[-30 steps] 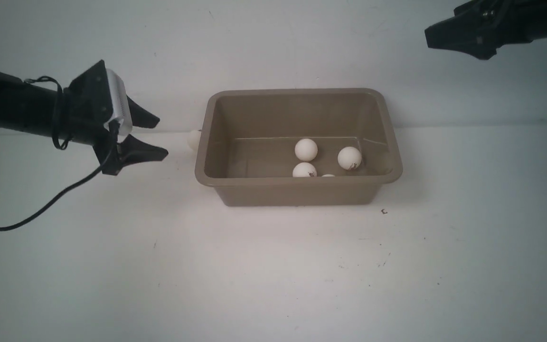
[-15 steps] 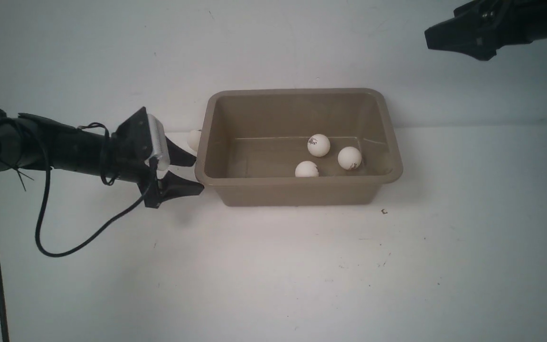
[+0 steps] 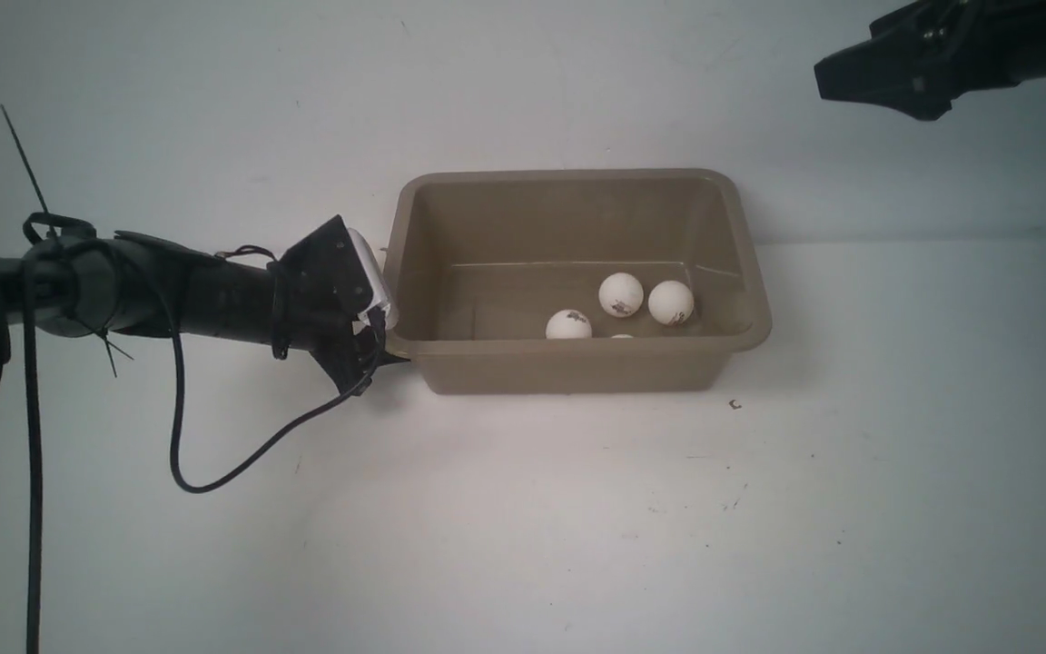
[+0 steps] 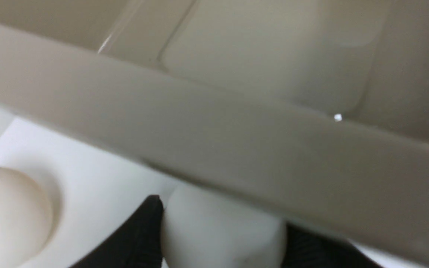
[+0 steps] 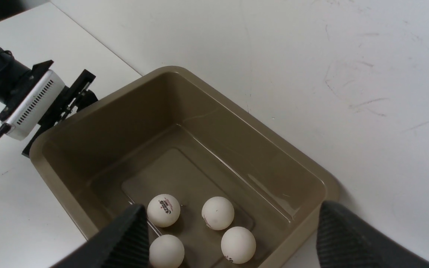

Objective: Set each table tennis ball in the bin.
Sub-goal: Use the left arm to clamp the table tennis ball closest to it, then use the left arm to put the table tennis ball into the box

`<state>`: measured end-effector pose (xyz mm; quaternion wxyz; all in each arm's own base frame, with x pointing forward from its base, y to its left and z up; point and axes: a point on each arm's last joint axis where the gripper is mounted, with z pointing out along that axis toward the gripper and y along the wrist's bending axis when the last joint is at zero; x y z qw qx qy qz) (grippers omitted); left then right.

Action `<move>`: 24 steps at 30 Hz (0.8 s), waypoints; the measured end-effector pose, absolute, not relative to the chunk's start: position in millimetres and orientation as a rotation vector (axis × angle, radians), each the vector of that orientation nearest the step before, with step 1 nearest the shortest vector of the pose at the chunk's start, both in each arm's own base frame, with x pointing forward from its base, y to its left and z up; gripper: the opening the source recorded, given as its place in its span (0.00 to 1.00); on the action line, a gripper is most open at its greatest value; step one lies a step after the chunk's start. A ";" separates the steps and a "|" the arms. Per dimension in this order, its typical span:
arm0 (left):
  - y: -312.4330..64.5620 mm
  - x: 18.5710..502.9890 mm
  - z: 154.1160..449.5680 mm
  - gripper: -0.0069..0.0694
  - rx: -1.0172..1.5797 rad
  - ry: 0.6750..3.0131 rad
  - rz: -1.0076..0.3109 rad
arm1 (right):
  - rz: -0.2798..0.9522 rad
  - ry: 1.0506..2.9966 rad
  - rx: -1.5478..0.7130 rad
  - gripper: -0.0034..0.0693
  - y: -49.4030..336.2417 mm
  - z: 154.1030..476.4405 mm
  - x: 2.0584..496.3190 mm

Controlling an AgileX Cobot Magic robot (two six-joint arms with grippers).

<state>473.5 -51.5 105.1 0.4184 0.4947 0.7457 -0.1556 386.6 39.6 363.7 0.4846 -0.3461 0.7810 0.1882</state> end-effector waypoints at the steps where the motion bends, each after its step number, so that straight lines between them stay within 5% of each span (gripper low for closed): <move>1: -47.7 472.8 108.1 0.55 1.254 1.870 -0.383 | 0.460 1.902 -0.844 0.80 39.7 363.7 386.5; 14: 12.4 454.9 170.3 0.55 1.187 1.749 -0.543 | 0.459 1.902 -0.845 0.80 39.7 363.6 386.5; 20: -55.7 458.3 197.7 0.55 1.261 1.446 -0.619 | 0.458 1.907 -0.844 0.80 39.5 362.8 386.7; 24: -101.6 470.3 195.2 0.55 1.294 1.463 -0.488 | 0.464 1.912 -0.841 0.80 39.5 361.5 387.5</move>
